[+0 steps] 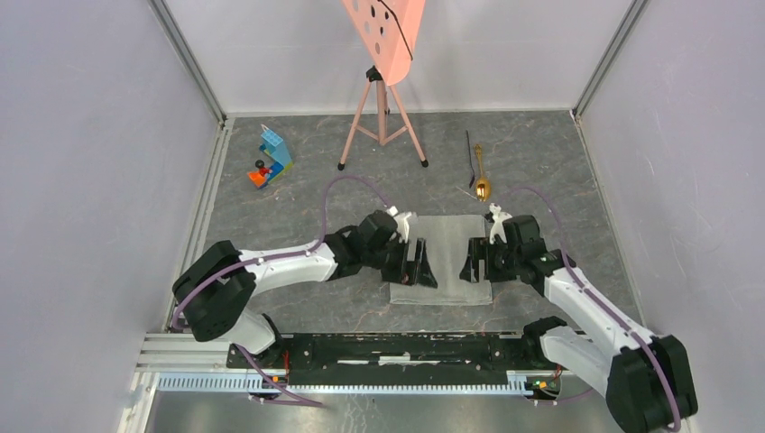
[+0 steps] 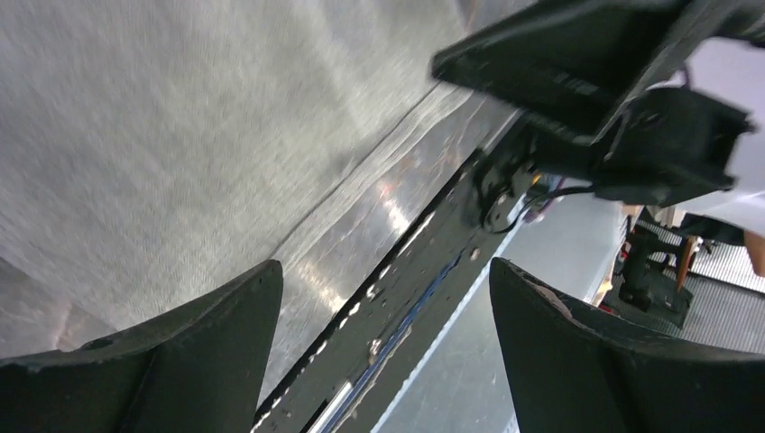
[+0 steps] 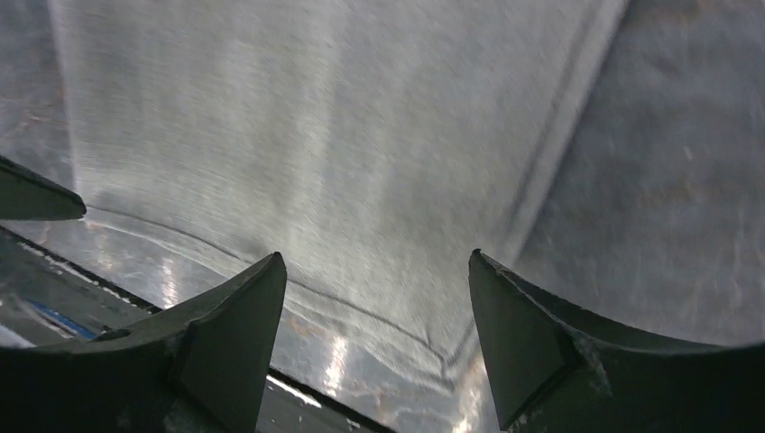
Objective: Fold the napkin into a case and place the utensils inside
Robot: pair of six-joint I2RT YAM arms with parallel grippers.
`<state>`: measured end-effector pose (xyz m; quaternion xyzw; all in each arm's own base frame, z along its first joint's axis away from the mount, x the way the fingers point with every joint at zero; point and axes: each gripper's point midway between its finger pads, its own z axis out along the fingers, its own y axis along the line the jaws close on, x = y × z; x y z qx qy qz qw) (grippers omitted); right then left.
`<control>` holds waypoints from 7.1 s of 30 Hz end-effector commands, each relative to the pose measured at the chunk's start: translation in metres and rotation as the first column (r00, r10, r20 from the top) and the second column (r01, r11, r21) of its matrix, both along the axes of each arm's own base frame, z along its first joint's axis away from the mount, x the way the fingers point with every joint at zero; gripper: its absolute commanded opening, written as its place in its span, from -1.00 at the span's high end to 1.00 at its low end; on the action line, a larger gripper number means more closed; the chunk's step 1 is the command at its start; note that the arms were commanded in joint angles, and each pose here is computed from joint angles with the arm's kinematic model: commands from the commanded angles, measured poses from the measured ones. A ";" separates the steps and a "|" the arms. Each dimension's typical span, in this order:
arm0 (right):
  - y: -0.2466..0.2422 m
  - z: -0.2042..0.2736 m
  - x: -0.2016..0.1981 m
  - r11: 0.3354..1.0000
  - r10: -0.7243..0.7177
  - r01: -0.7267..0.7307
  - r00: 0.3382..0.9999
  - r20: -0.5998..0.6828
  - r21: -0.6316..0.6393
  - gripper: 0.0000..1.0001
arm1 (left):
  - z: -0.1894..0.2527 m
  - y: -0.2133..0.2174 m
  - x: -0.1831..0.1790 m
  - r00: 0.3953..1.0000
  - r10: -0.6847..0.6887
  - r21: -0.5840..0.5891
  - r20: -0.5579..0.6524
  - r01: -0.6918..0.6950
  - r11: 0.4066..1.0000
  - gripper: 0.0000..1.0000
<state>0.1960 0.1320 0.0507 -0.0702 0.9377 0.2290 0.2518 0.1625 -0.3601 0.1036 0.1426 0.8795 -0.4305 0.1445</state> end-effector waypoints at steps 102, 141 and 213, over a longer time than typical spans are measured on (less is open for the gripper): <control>0.092 0.056 0.063 0.929 -0.002 -0.017 0.999 0.049 0.371 1.00 | -0.080 0.069 -0.034 0.984 0.168 0.237 -0.065 -0.148 0.960 0.33; 0.169 0.028 0.167 0.906 -0.042 0.035 0.999 0.006 0.422 1.00 | -0.077 0.088 -0.038 0.983 0.181 0.275 -0.034 -0.165 0.947 0.33; 0.074 0.062 0.127 0.899 0.072 -0.156 0.974 0.213 0.410 -0.83 | 0.003 0.032 -0.012 0.997 0.076 0.082 0.028 -0.078 0.994 0.39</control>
